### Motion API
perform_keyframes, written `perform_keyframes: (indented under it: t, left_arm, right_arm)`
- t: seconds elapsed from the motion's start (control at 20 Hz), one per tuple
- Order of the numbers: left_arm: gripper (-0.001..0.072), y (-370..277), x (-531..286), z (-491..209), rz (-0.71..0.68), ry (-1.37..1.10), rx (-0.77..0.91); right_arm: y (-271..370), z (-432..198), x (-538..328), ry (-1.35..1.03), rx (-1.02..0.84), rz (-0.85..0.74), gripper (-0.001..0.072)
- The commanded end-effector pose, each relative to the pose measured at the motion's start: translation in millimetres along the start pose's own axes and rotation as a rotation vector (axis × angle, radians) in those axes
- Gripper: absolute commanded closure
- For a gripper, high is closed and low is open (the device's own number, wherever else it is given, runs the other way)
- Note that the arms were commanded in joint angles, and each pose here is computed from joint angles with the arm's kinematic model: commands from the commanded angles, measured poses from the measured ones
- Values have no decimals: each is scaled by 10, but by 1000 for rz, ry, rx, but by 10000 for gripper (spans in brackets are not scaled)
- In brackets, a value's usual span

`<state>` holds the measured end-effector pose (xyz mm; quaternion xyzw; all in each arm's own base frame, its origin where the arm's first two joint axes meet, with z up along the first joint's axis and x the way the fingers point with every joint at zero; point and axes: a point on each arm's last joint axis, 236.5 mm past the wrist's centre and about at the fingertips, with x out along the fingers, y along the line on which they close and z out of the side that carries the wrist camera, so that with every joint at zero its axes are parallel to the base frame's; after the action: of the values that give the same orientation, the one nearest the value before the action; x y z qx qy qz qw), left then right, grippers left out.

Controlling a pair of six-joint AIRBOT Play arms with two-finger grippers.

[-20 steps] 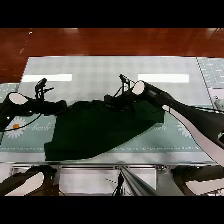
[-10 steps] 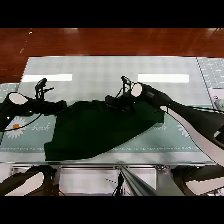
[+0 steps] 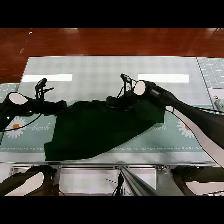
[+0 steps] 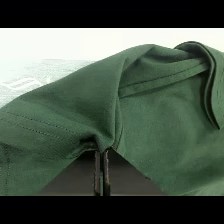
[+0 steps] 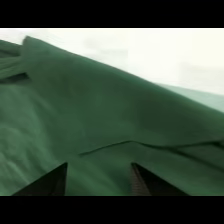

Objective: Fold the shirts.

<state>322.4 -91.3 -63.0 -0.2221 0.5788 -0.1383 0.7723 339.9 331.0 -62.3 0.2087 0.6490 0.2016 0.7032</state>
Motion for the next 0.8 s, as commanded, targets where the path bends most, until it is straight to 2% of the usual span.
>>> perform_keyframes:
  t: [0.0,0.25,0.45,0.5,0.6,0.65,0.75]
  left_arm:
    - [682,0,1,1,0,0,0]
    - [682,0,1,1,0,0,0]
    - [683,0,1,3,0,0,0]
    - [682,1,1,4,0,-1,0]
    - [683,0,1,3,0,0,0]
    - [682,0,1,3,0,0,0]
    - [683,0,1,3,0,0,0]
  right_arm:
    - [-91,41,29,-13,7,-30,223]
    - [-165,197,224,-68,55,-29,248]
    - [-61,461,226,-174,123,32,480]
    - [-45,504,214,-190,134,44,517]
    - [-49,534,208,-203,138,43,529]
    - [-50,532,209,-202,138,43,565]
    - [-47,534,208,-203,140,44,690]
